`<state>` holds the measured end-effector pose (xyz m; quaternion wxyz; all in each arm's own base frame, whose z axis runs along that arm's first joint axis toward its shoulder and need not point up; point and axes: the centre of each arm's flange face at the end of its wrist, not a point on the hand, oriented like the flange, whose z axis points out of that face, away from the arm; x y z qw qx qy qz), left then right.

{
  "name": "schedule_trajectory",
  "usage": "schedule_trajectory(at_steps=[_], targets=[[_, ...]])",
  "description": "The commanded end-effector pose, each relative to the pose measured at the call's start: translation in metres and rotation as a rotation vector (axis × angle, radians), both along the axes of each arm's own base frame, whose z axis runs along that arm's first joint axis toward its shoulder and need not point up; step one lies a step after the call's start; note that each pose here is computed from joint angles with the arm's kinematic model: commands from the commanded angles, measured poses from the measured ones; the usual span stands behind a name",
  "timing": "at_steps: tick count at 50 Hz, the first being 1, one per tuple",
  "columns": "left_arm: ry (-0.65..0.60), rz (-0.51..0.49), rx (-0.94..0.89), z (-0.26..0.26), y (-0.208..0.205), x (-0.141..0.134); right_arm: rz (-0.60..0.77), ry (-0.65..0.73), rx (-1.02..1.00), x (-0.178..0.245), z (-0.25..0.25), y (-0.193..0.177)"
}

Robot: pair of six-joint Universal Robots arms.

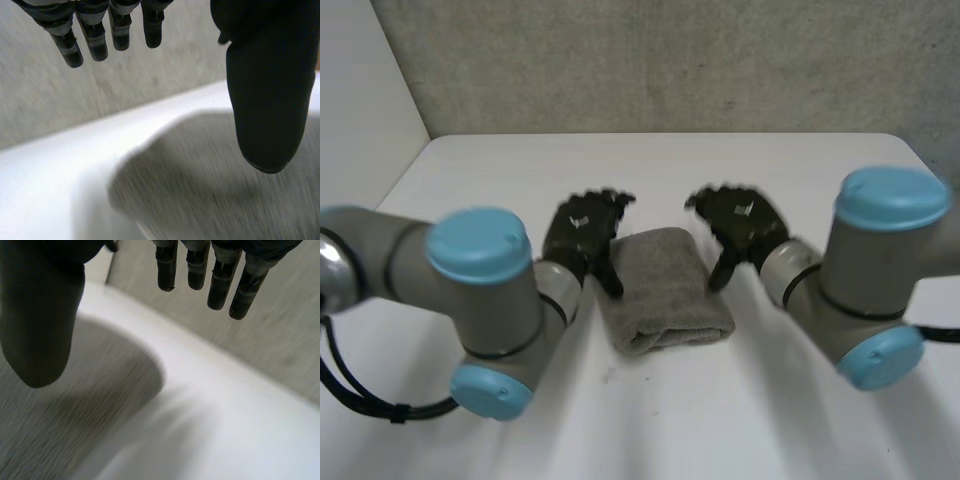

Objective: Fold the towel.

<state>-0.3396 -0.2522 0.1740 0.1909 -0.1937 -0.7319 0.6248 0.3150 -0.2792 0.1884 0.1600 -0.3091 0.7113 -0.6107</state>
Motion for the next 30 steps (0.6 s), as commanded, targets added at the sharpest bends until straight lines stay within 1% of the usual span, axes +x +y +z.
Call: schedule_trajectory(at_steps=[1, 2, 3, 4, 5, 7, 8, 10, 15, 24, 30], targets=[[0.108, 0.063, -0.148, 0.120, 0.007, 0.027, -0.185, -0.116, -0.247, -0.032, 0.110, 0.006], [0.118, 0.108, -0.168, 0.145, 0.006, 0.040, -0.246, -0.128, -0.282, -0.043, 0.129, 0.007], [0.118, 0.108, -0.169, 0.146, 0.006, 0.040, -0.247, -0.128, -0.282, -0.043, 0.129, 0.007], [0.123, 0.154, -0.177, 0.166, 0.005, 0.054, -0.300, -0.130, -0.299, -0.054, 0.144, 0.008], [0.123, 0.154, -0.177, 0.166, 0.005, 0.055, -0.300, -0.130, -0.300, -0.054, 0.144, 0.008], [0.106, 0.220, -0.153, 0.191, 0.006, 0.077, -0.360, -0.123, -0.300, -0.070, 0.163, 0.010], [0.105, 0.220, -0.153, 0.191, 0.006, 0.077, -0.360, -0.123, -0.299, -0.070, 0.163, 0.010], [0.072, 0.239, -0.103, 0.197, 0.013, 0.087, -0.383, -0.106, -0.272, -0.080, 0.169, 0.009], [0.044, 0.238, -0.063, 0.193, 0.017, 0.089, -0.373, -0.085, -0.241, -0.081, 0.168, 0.012], [0.035, 0.236, -0.051, 0.189, 0.019, 0.089, -0.369, -0.089, -0.243, -0.080, 0.170, 0.013], [0.039, 0.233, -0.054, 0.191, 0.021, 0.089, -0.340, -0.093, -0.246, -0.078, 0.172, 0.013]])
